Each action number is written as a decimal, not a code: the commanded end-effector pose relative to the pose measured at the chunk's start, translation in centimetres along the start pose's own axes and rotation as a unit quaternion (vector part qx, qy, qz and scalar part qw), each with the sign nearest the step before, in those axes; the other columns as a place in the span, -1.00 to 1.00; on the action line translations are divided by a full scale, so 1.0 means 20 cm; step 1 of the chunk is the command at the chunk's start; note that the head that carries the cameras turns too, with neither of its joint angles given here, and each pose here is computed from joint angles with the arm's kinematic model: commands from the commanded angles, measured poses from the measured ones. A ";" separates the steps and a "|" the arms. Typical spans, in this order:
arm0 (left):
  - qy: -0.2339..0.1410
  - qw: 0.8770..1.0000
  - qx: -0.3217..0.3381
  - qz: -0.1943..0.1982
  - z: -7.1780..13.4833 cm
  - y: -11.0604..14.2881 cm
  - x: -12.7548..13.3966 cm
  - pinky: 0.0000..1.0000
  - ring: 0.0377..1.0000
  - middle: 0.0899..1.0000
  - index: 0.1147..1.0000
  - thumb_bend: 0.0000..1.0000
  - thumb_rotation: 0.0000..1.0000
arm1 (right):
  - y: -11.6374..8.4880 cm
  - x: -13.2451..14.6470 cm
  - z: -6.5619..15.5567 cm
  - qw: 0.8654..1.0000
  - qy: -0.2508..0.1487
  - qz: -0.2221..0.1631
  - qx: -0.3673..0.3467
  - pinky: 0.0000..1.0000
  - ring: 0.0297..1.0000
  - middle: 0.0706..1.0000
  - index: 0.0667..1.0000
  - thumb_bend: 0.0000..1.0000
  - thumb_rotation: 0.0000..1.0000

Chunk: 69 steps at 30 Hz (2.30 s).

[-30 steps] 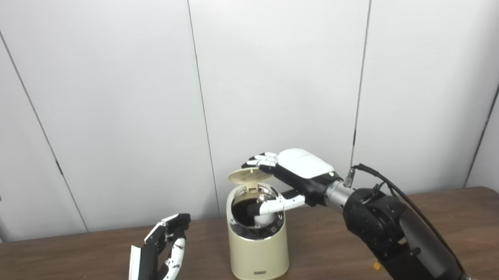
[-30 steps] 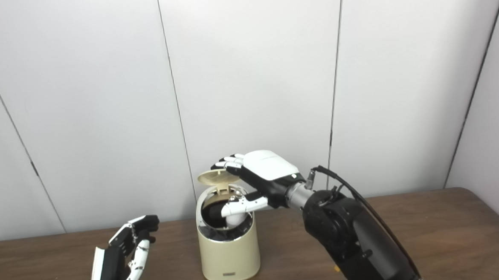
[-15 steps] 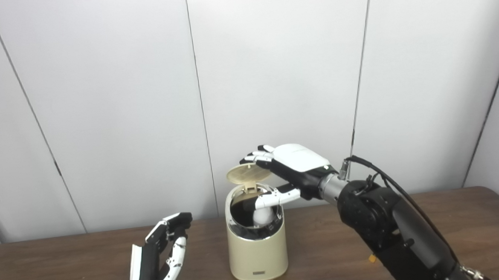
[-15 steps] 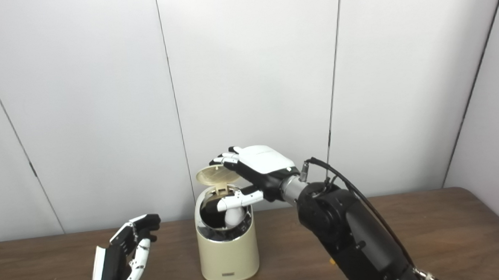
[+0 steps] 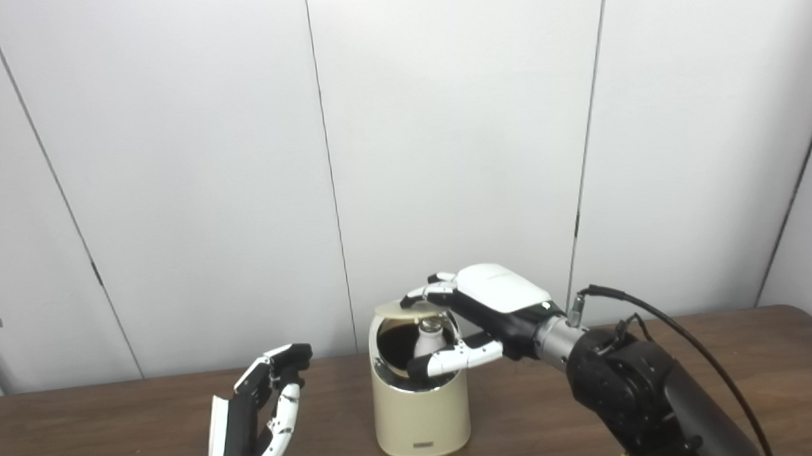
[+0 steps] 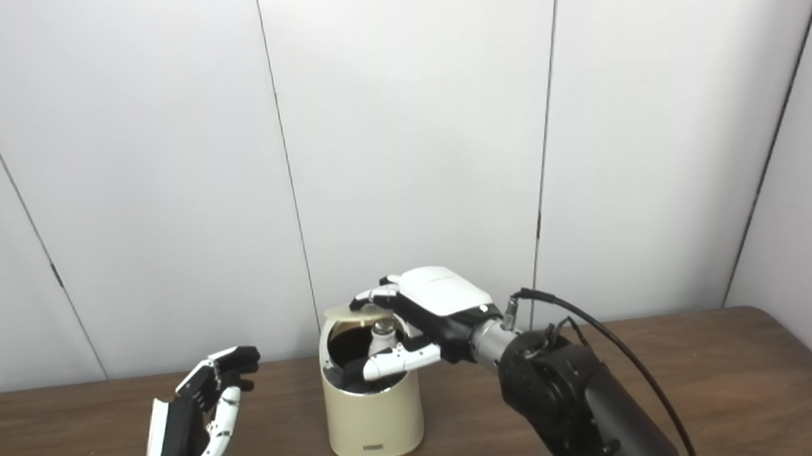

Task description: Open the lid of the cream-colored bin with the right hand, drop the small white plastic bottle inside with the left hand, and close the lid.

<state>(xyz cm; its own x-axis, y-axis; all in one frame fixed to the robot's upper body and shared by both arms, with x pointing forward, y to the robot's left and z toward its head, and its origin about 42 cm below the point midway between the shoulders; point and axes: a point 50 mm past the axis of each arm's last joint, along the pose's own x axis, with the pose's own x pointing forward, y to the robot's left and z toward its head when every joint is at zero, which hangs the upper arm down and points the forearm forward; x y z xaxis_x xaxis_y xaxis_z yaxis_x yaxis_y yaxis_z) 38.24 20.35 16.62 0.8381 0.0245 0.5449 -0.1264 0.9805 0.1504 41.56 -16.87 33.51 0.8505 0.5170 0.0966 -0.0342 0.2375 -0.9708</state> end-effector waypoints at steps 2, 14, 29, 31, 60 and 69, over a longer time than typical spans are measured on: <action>-0.044 0.999 -0.009 0.001 0.08 0.02 0.08 0.19 0.35 0.33 0.28 -0.60 0.25 | -0.09 -0.03 0.02 0.999 -0.009 -0.033 0.000 0.86 0.86 0.69 0.60 0.73 1.00; -0.054 0.998 -0.012 -0.003 0.12 0.03 0.08 0.19 0.35 0.33 0.27 -0.58 0.26 | -0.04 -0.11 0.05 1.000 -0.001 -0.022 0.003 0.78 0.84 0.68 0.60 0.71 1.00; -0.060 0.998 -0.019 -0.007 0.14 0.04 0.07 0.18 0.34 0.33 0.27 -0.59 0.23 | 0.01 -0.16 0.08 1.000 0.004 -0.006 0.007 0.93 0.87 0.70 0.60 0.72 1.00; -0.062 0.998 -0.018 -0.008 0.15 0.04 0.07 0.18 0.34 0.33 0.27 -0.59 0.23 | 0.02 -0.17 0.09 1.000 0.002 -0.005 -0.004 0.92 0.86 0.69 0.60 0.74 1.00; -0.067 0.998 -0.020 -0.007 0.17 0.05 0.07 0.20 0.36 0.33 0.27 -0.60 0.27 | 0.27 -0.13 0.14 0.989 0.017 0.041 -0.141 0.91 0.83 0.66 0.55 0.77 1.00; -0.066 0.998 -0.021 -0.010 0.17 0.04 0.06 0.19 0.35 0.32 0.26 -0.61 0.21 | 0.22 -0.17 0.15 0.995 0.020 0.018 -0.098 0.90 0.84 0.69 0.59 0.74 1.00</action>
<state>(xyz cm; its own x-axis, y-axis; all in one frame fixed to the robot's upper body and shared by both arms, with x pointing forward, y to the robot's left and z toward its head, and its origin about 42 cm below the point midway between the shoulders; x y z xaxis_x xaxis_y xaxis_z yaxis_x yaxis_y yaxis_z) 37.26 20.80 18.30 0.8110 -0.0158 0.5848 -0.0852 0.9858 0.1447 37.21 -15.00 29.26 0.8736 0.4821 0.0656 0.0552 0.0356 -0.9978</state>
